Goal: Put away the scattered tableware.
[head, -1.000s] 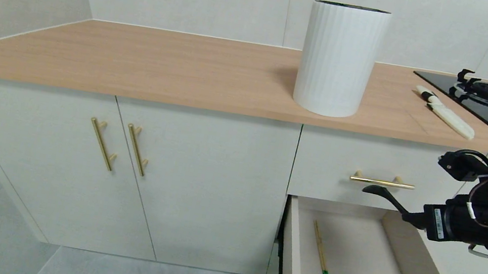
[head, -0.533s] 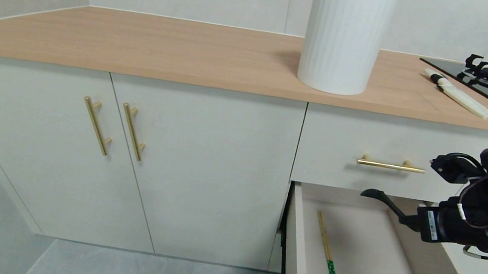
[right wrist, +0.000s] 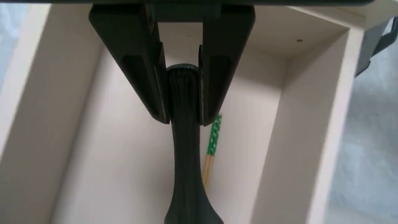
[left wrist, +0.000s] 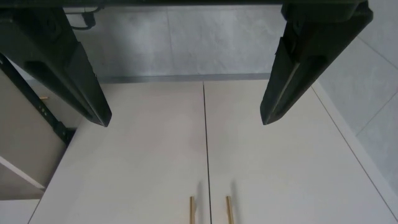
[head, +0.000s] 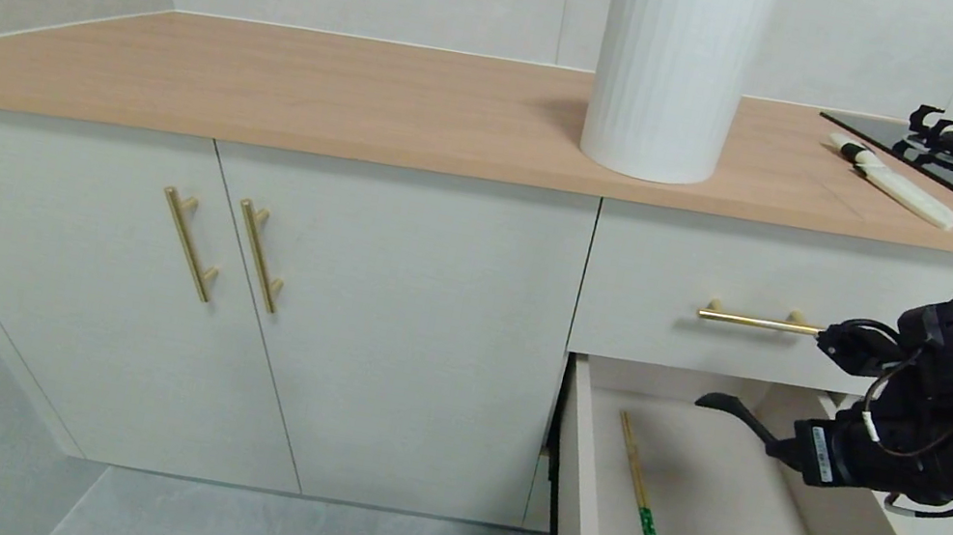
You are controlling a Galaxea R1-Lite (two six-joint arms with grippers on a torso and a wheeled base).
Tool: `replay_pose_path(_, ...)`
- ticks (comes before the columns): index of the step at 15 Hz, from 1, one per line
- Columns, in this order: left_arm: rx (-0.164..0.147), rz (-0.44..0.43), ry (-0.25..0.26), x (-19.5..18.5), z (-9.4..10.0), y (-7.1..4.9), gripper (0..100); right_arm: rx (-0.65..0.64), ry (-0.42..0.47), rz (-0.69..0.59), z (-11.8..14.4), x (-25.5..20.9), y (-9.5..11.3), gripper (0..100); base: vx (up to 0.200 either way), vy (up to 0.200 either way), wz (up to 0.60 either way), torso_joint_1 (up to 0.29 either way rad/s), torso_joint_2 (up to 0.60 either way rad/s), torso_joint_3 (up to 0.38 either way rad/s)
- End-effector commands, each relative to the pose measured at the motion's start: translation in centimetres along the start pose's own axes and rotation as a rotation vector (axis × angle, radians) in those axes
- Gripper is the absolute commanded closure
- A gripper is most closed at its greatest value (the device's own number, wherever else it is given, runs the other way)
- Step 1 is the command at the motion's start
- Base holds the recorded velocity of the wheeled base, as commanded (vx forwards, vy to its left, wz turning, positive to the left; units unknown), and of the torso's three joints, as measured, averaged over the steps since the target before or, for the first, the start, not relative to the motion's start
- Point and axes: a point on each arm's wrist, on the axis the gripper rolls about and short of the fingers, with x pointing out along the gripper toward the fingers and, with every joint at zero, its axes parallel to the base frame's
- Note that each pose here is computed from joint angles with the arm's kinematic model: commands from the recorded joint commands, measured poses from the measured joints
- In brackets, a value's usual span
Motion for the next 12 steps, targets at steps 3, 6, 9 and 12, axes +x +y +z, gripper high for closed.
replay_pose_path(3,0.000,0.000,0.001,0.0,0.0,0.0,0,0.124,0.016,-0.009,-0.9,3.6,0.5,100,0.000,0.000,0.00,0.000,0.00,0.000)
replay_pose_path(6,0.000,0.000,0.001,0.0,0.0,0.0,0,0.129,0.030,-0.103,-2.1,7.7,-0.1,100,0.000,0.000,0.00,0.000,0.00,0.000)
replay_pose_path(9,0.000,0.000,0.001,0.0,0.0,0.0,0,0.129,0.035,-0.142,-3.1,11.3,-0.4,100,0.000,0.000,0.00,0.000,0.00,0.000)
replay_pose_path(12,0.000,0.000,0.001,0.0,0.0,0.0,0,0.126,0.037,-0.172,-4.1,13.6,-0.6,100,0.000,0.000,0.00,0.000,0.00,0.000)
